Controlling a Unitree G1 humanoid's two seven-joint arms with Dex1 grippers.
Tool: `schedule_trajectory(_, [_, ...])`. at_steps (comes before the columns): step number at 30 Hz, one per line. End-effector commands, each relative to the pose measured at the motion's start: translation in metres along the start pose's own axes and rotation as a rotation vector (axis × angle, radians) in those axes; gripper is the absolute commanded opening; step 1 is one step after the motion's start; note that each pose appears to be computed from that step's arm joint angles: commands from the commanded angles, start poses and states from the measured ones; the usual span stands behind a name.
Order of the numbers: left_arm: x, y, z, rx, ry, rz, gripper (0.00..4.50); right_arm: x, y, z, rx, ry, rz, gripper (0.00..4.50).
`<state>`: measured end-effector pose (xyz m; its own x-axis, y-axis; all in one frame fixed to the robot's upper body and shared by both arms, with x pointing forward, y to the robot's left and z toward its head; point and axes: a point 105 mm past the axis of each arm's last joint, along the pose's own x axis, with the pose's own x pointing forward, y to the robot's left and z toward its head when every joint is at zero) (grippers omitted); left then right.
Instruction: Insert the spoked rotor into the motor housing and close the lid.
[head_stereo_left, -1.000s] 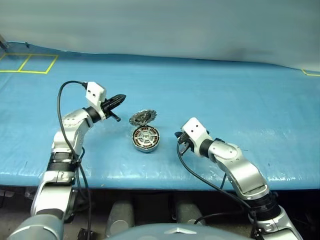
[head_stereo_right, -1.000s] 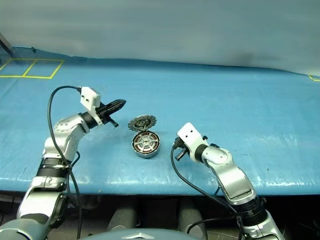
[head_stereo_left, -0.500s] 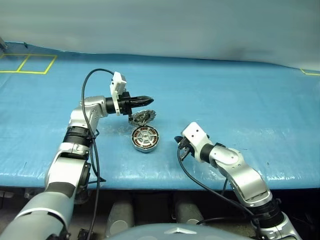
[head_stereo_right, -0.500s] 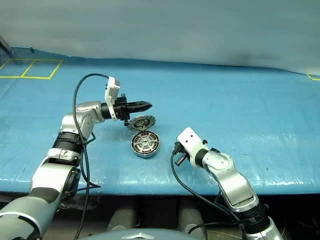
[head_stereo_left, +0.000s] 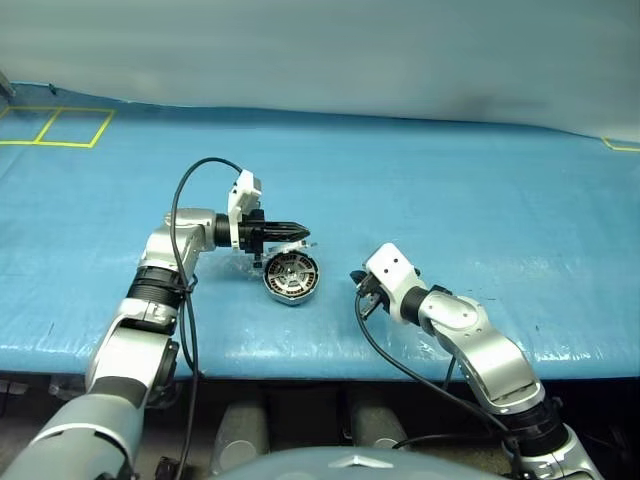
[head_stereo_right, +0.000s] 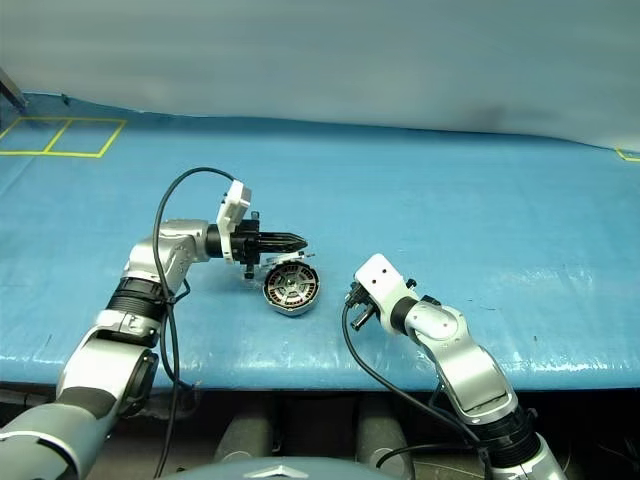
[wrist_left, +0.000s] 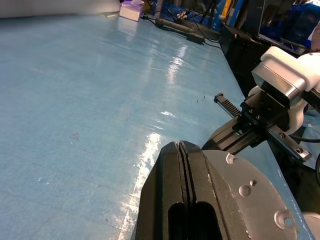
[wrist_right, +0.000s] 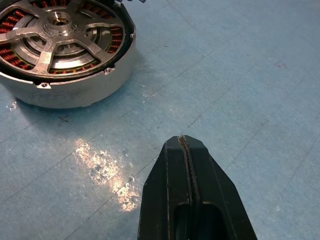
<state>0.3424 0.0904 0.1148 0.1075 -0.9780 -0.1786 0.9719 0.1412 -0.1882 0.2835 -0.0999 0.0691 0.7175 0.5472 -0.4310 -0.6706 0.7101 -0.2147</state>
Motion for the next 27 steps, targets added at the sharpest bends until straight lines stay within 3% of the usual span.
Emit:
schedule_trajectory(1, [0.002, -0.010, 0.002, 0.037, 0.021, -0.033, 0.03, -0.003, -0.008, 0.014, -0.020, -0.053, -0.035, 0.00])
schedule_trajectory(27, [0.004, -0.036, -0.045, -0.021, 0.101, -0.049, 0.03, 0.003, -0.008, 0.017, -0.017, -0.066, -0.040, 0.00])
